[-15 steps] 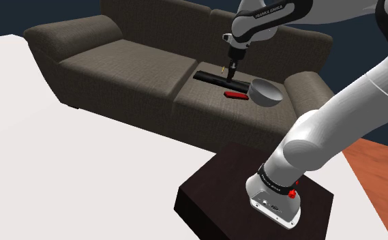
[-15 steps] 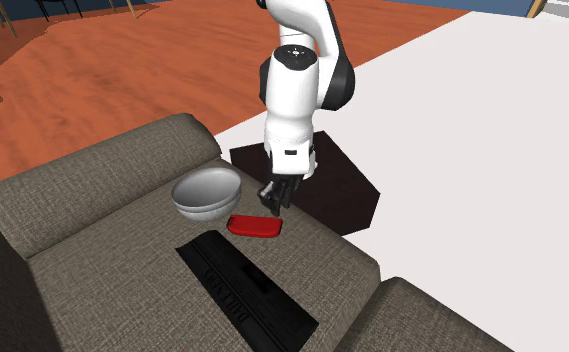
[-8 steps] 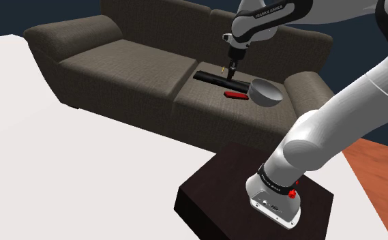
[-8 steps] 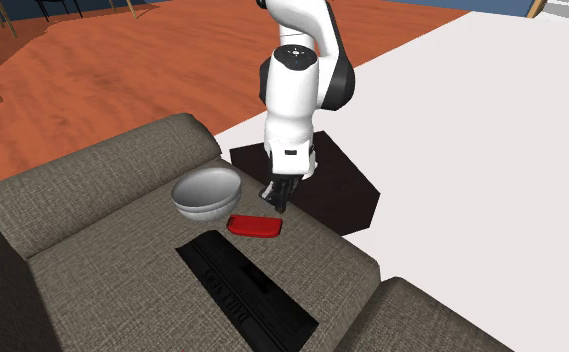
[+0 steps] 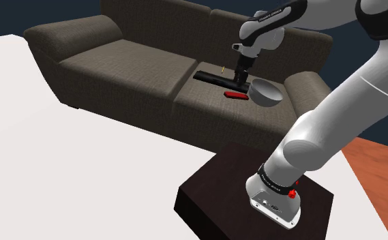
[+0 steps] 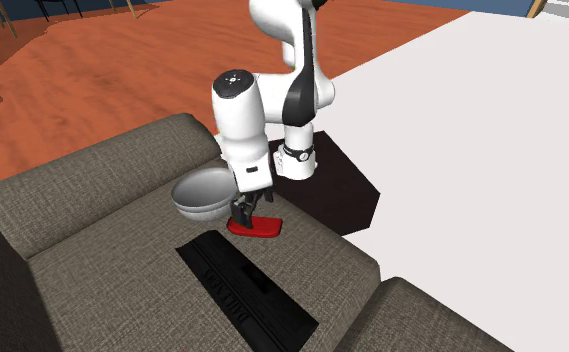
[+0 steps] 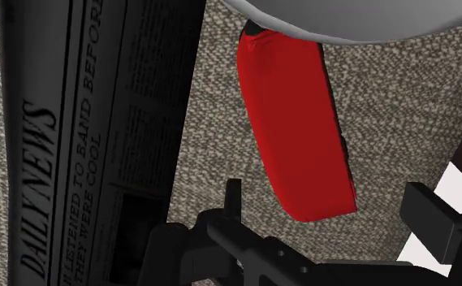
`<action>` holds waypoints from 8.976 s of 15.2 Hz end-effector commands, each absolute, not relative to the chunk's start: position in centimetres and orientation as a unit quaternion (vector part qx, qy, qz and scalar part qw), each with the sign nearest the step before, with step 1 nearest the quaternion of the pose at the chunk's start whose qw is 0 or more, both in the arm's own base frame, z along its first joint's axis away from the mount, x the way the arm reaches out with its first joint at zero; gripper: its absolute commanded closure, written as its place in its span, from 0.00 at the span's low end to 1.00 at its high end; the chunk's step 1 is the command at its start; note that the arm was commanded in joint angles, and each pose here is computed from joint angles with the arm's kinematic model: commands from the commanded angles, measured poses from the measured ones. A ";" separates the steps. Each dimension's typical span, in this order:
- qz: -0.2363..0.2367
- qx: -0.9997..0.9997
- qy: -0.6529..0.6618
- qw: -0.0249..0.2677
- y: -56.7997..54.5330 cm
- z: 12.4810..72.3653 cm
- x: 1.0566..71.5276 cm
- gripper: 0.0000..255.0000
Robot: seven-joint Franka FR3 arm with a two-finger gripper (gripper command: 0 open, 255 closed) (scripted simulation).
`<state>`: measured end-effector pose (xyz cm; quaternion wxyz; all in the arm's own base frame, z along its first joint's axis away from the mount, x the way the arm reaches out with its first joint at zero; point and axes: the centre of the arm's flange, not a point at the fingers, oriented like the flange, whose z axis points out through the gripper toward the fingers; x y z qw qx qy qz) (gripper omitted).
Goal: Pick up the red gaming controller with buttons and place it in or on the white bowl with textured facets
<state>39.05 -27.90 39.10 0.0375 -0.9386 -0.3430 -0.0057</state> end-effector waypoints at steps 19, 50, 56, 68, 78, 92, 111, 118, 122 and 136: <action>-0.019 -0.917 -0.392 0.073 -30.3 33.2 37.8 1.00; -0.019 -0.917 -0.392 0.073 -30.3 45.3 37.8 1.00; 0.026 -0.922 -0.378 0.084 -28.2 43.2 42.0 0.00; 0.112 -0.924 -0.349 0.106 -24.2 35.0 48.7 0.00; 0.112 -0.924 -0.349 0.106 -24.1 34.2 48.4 1.00; 0.024 -0.899 -0.438 -0.010 -22.9 35.2 43.6 0.00; 0.024 -0.899 -0.438 -0.010 -23.0 32.3 43.5 1.00; 0.024 -0.899 -0.438 -0.010 -23.0 33.9 43.5 1.00; 0.024 -0.899 -0.438 -0.010 -23.0 36.0 43.5 1.00; 0.024 -0.899 -0.438 -0.010 -23.0 43.4 43.5 1.00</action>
